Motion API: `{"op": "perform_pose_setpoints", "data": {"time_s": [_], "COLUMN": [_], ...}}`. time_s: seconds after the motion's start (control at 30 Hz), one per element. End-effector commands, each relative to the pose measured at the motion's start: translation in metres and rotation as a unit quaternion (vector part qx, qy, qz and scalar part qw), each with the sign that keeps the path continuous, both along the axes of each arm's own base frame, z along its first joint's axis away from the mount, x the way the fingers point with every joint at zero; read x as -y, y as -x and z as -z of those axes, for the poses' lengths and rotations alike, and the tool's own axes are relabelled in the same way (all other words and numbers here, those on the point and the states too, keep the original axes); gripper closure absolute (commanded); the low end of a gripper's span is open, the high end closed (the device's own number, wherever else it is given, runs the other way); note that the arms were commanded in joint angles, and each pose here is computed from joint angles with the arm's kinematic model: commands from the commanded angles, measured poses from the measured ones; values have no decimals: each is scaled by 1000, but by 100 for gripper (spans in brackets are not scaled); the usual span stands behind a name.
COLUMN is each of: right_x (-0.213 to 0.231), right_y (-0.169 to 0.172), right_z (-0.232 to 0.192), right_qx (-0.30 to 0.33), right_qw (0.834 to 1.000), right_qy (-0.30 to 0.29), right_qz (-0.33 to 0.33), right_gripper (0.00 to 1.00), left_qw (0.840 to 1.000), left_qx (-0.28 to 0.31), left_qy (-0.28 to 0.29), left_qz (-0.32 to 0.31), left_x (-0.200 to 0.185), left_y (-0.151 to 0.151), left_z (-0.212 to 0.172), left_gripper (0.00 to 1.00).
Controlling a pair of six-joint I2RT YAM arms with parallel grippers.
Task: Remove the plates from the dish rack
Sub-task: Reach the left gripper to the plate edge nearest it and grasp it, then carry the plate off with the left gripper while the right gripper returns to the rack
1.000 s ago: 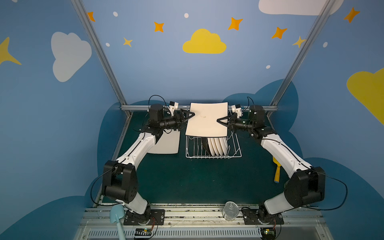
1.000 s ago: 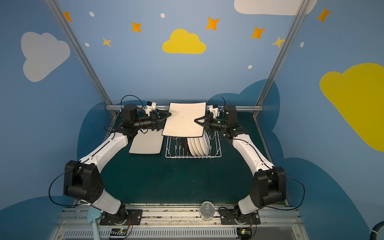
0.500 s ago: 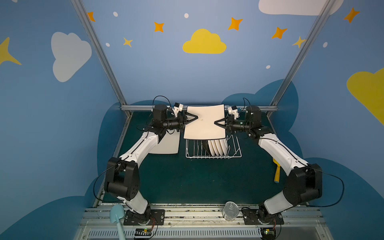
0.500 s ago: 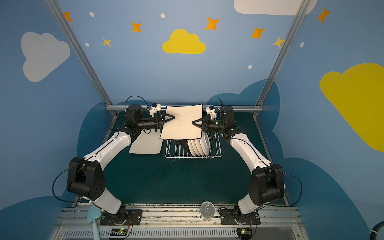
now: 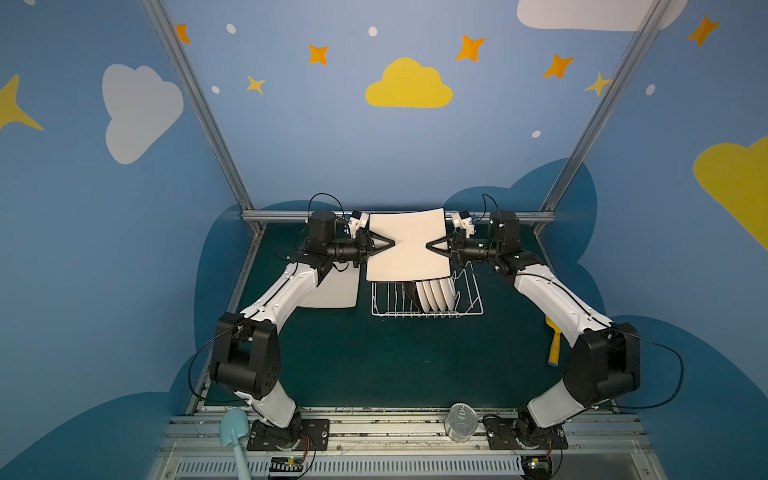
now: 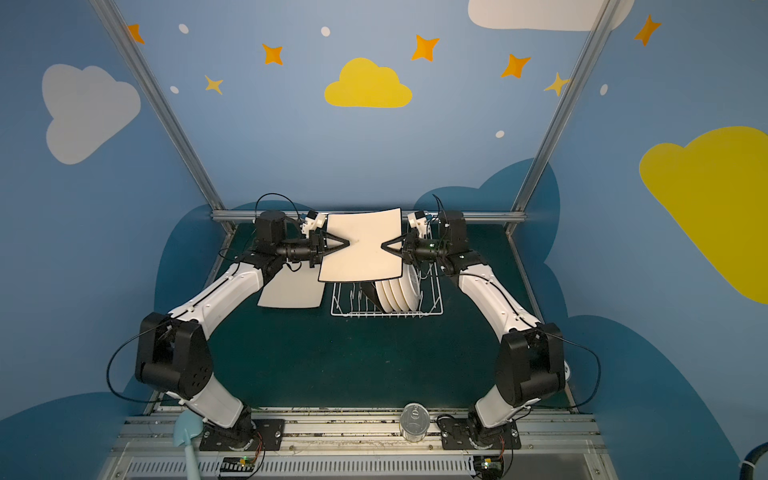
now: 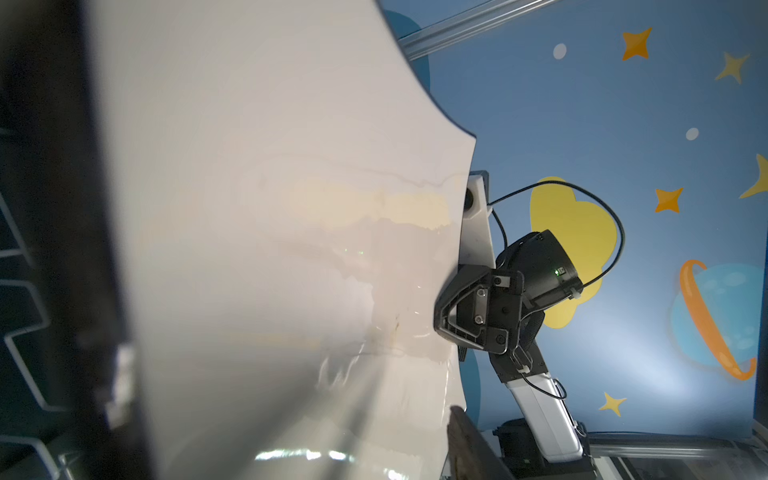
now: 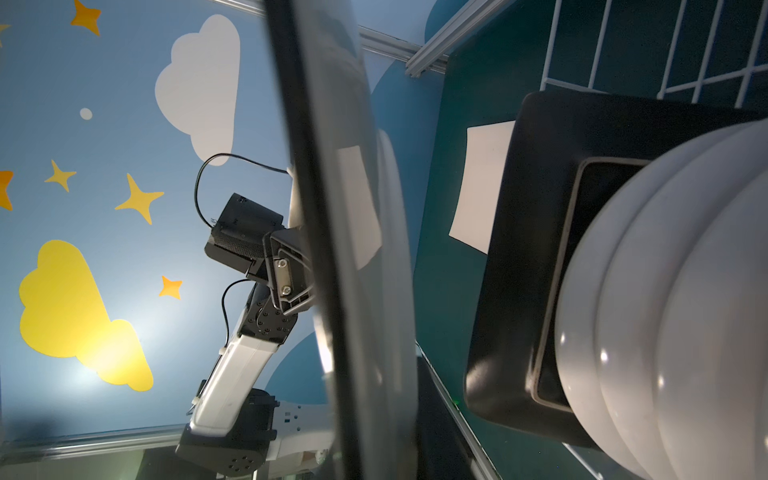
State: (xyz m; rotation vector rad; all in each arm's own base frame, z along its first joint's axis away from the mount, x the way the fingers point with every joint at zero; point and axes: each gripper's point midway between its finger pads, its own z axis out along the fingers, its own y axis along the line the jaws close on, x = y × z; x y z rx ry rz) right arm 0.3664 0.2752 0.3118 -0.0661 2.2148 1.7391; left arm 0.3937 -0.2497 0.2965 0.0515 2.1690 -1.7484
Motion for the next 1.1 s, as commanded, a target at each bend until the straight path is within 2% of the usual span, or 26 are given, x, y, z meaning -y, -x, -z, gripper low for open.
{"op": "perform_pose_setpoints", "data": {"time_s": [0.0,0.13,0.33,0.53,0.73,0.9,1.0,1.07], "right_x": [-9,-10,-9,-10,-6,-5,-3,-2], "right_y": [11,11,11,9,6,6,4,3], "right_z": [-54,-51,-46,-42,-39,-40,-39,-39], "right_qx": [98,95,87,79,79,79,80,81], "right_qw": [993,994,995,996,996,997,997,997], "right_qy": [-35,-35,-30,-29,-22,-19,-12,-10], "right_qz": [-48,-49,-47,-40,-23,-16,-6,-2], "right_gripper": [100,100,100,99,81,60,52,40], "left_qw": [999,999,999,999,999,999,999,999], "left_qx": [28,27,27,31,31,39,43,43], "left_qy": [9,9,14,15,19,25,26,28], "left_qz": [27,24,22,17,7,2,2,4], "left_x": [5,4,5,4,-1,-5,-6,-7], "left_y": [8,6,5,3,-1,0,1,2], "left_z": [-16,-16,-18,-21,-24,-31,-35,-36], "left_gripper": [56,75,97,97,97,97,97,97]}}
